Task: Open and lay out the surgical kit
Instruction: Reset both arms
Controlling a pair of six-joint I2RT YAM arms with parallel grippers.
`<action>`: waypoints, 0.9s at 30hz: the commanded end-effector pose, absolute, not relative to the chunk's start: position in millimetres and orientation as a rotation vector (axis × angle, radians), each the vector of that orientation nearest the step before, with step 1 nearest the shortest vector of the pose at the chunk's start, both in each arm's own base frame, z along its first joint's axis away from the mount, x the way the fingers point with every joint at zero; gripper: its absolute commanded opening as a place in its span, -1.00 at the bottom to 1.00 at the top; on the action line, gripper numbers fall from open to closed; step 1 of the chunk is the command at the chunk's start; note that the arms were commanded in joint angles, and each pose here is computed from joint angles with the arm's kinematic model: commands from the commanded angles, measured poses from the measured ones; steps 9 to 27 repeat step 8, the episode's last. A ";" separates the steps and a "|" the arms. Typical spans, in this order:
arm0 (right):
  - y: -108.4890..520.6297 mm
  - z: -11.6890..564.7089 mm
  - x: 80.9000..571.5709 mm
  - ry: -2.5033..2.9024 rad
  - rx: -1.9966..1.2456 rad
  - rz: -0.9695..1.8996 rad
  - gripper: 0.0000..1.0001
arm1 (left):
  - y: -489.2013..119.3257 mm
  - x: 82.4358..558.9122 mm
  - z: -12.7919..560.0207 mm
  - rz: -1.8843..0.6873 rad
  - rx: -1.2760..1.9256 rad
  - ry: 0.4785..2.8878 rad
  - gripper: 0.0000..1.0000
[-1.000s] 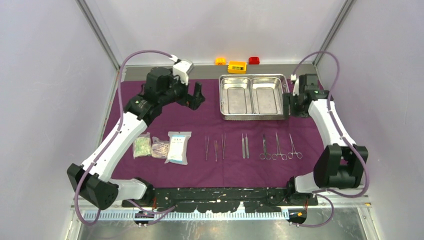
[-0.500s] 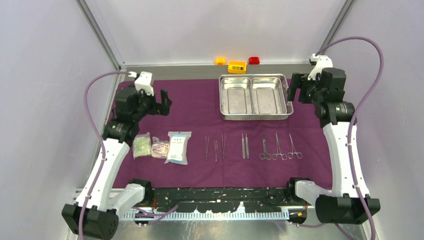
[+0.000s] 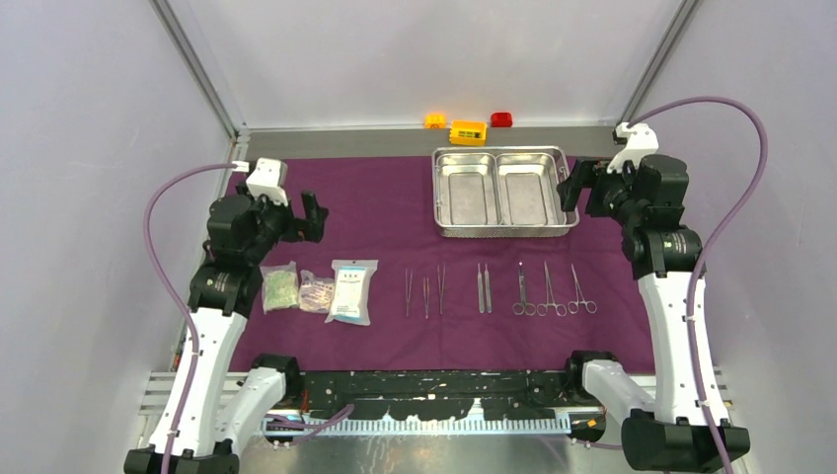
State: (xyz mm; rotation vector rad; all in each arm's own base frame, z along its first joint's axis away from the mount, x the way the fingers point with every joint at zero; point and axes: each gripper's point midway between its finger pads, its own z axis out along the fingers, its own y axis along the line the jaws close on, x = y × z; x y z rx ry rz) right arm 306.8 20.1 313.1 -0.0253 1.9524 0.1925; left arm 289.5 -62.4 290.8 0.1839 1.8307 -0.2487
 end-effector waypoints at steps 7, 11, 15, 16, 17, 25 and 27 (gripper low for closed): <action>18.8 324.4 296.5 1.895 -0.011 0.220 0.76 | -66.4 285.9 296.8 -0.298 0.166 1.850 1.00; 18.6 324.2 296.7 1.896 -0.011 0.220 0.76 | -66.3 286.6 294.5 -0.298 0.164 1.855 0.99; 18.6 324.2 296.7 1.896 -0.011 0.220 0.76 | -66.3 286.6 294.5 -0.298 0.164 1.855 0.99; 18.6 324.2 296.7 1.896 -0.011 0.220 0.76 | -66.3 286.6 294.5 -0.298 0.164 1.855 0.99; 18.6 324.2 296.7 1.896 -0.011 0.220 0.76 | -66.3 286.6 294.5 -0.298 0.164 1.855 0.99; 18.6 324.2 296.7 1.896 -0.011 0.220 0.76 | -66.3 286.6 294.5 -0.298 0.164 1.855 0.99; 18.6 324.2 296.7 1.896 -0.011 0.220 0.76 | -66.3 286.6 294.5 -0.298 0.164 1.855 0.99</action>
